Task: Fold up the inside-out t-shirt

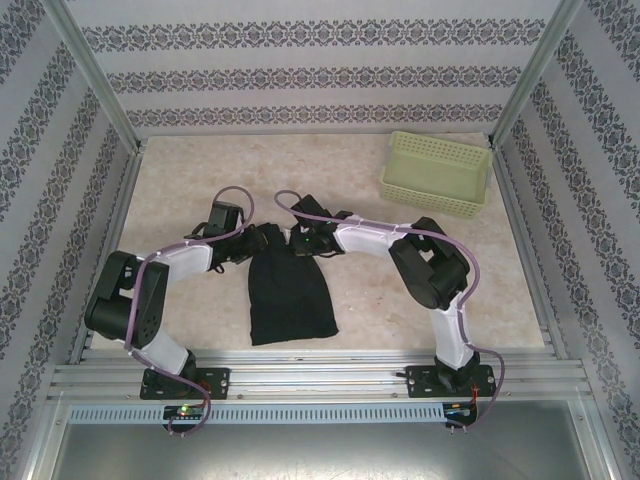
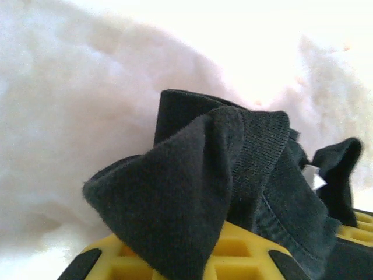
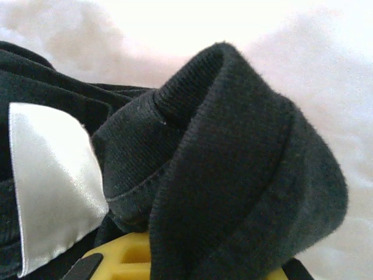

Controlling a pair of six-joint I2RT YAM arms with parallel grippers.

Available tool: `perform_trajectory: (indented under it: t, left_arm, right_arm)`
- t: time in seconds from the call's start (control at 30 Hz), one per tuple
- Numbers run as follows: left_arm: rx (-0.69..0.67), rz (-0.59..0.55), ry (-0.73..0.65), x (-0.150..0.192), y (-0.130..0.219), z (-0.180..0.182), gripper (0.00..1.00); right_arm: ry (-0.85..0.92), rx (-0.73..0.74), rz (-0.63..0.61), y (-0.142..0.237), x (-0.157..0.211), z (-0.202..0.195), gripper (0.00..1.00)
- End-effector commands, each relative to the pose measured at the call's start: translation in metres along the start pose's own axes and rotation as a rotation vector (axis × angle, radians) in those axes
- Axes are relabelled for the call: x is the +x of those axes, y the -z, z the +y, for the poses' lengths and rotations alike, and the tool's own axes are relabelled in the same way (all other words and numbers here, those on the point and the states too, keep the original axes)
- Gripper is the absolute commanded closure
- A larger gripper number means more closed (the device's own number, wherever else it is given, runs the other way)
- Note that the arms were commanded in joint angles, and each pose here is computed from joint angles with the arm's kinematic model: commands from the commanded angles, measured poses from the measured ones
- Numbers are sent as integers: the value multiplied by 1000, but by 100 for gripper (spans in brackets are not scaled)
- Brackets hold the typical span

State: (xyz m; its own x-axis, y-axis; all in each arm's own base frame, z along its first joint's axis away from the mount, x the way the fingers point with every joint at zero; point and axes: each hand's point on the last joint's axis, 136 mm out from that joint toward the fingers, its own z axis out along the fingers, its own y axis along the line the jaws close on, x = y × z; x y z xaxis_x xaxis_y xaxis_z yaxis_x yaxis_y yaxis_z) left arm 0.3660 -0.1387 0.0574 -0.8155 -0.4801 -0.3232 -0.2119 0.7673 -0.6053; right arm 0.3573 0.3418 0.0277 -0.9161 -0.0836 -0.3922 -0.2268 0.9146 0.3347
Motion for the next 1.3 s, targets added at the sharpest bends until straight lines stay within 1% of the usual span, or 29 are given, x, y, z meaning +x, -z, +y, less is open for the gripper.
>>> perform_trajectory:
  t: [0.0,0.1,0.23,0.37,0.43,0.53,0.6,0.67,0.73,0.8,0.87,0.93,1.0,1.1,1.17,1.2,1.27]
  left_arm:
    - [96,-97,-56,-21,21,-29,96]
    - [100,-140,-60,-33,34,-32,98]
    - [121,-173,-57,-52,47,-40,100]
    - [155,-210,-49,-76,59,-56,100]
    - [170,-243,-43,-92,67,-65,100]
    - [217,-317,-46,-130,89,-90,100]
    - [259,-366,-62,-160,108,-112,100]
    - [307,-405,-68,-181,129,-129,100]
    - [346,-446,-87,-190,150,-141,100]
    - [362,-462,-119,-183,165,-145,100]
    - [397,-449,-105,-164,169,-140,100]
    - [457,-423,-80,-133,167,-130,100]
    - [480,-364,-62,-92,157,-114,100]
    - [443,-239,-63,-29,136,-86,100]
    - [412,-184,-31,-1,128,-67,100]
    - [410,-178,-14,7,127,-60,100]
    - [382,-187,-10,12,128,-51,100]
  right_arm:
    - [-51,-47,-65,21,-16,-2,96]
    - [-63,-57,-104,34,-27,-8,100]
    - [-78,-115,-180,55,-49,-7,100]
    - [-83,-186,-274,84,-81,0,100]
    - [-84,-207,-316,97,-97,1,100]
    - [-77,-237,-392,123,-128,6,100]
    - [-54,-250,-455,146,-156,12,100]
    - [-32,-265,-507,168,-178,19,100]
    - [-7,-287,-550,188,-189,28,100]
    - [25,-308,-569,199,-188,36,100]
    - [50,-319,-564,196,-174,40,100]
    - [63,-329,-533,187,-149,42,100]
    - [67,-309,-493,174,-114,38,100]
    - [74,-285,-423,158,-61,33,100]
    - [73,-267,-382,151,-35,30,100]
    - [78,-259,-369,150,-26,30,100]
    - [57,-227,-349,148,-18,26,100]
